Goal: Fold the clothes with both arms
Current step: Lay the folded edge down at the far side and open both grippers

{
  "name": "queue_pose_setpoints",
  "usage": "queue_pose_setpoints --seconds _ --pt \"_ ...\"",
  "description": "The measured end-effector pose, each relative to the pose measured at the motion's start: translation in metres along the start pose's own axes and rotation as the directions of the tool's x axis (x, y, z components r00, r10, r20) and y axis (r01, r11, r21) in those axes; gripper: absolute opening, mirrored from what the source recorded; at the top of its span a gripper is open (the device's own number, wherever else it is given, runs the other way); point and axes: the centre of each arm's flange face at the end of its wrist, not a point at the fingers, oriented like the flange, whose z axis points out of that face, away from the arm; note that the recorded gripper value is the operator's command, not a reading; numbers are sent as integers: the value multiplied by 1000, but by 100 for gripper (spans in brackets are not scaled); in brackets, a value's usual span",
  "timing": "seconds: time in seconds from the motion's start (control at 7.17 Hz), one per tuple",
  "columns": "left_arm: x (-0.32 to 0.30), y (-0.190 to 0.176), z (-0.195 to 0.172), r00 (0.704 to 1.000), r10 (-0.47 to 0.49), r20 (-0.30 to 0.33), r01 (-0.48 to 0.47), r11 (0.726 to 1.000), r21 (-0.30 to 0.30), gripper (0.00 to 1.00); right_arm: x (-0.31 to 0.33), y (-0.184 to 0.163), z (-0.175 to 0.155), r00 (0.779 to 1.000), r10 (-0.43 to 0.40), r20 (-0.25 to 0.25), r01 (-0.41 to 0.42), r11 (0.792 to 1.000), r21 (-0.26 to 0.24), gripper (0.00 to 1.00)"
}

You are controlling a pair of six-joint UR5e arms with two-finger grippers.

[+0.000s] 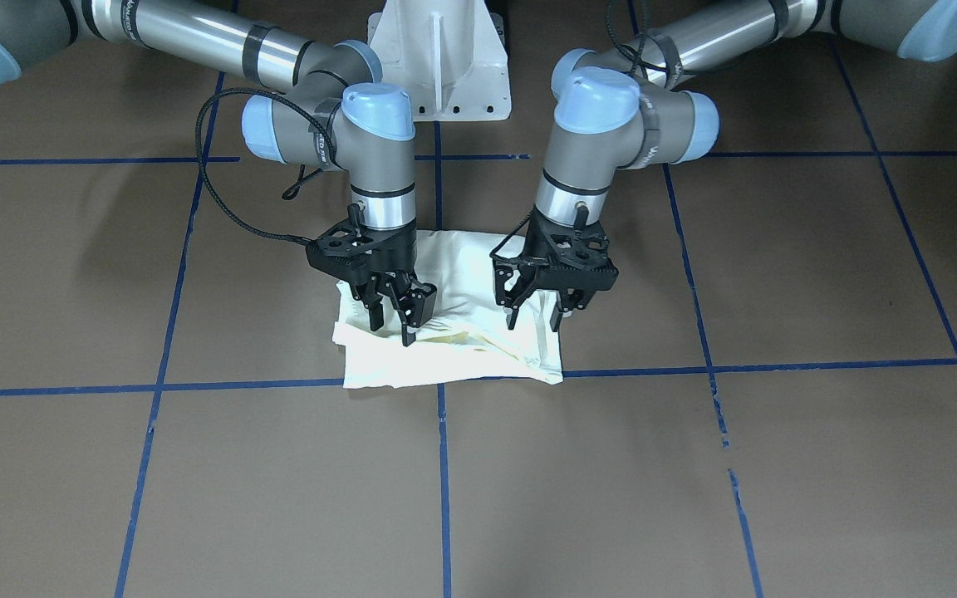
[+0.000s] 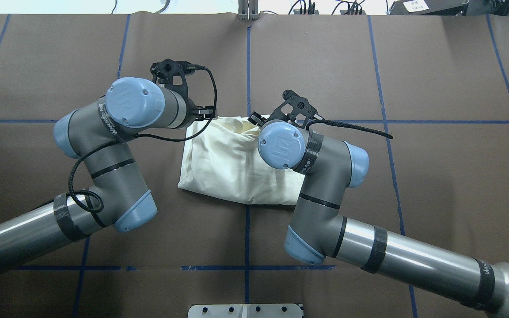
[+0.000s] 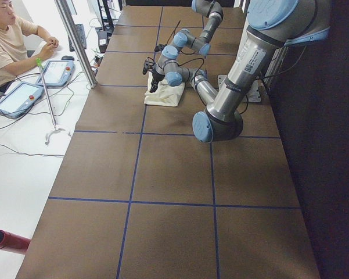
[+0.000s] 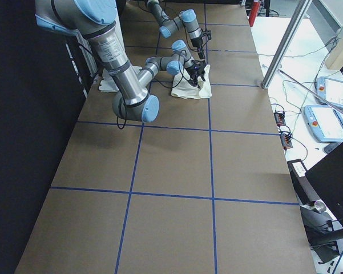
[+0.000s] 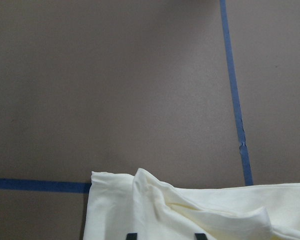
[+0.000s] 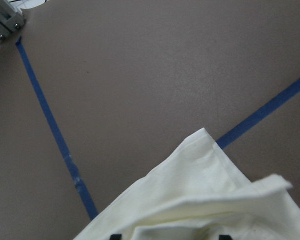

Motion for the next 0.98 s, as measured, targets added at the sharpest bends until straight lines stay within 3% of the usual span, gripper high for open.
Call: queue_pose_setpoints --seconds 0.42,0.7,0.98 --pt "-43 -9 -9 994 80 -68 -81 997 -12 100 -2 18 -12 971 -237 21 237 971 -35 100" --pt "-46 -9 -9 994 80 -74 -81 997 -12 100 3 23 11 937 -349 -25 348 937 -30 100" --pt "-46 -8 -9 994 77 -74 -78 997 -13 100 6 6 43 912 -398 -97 399 917 -17 100"
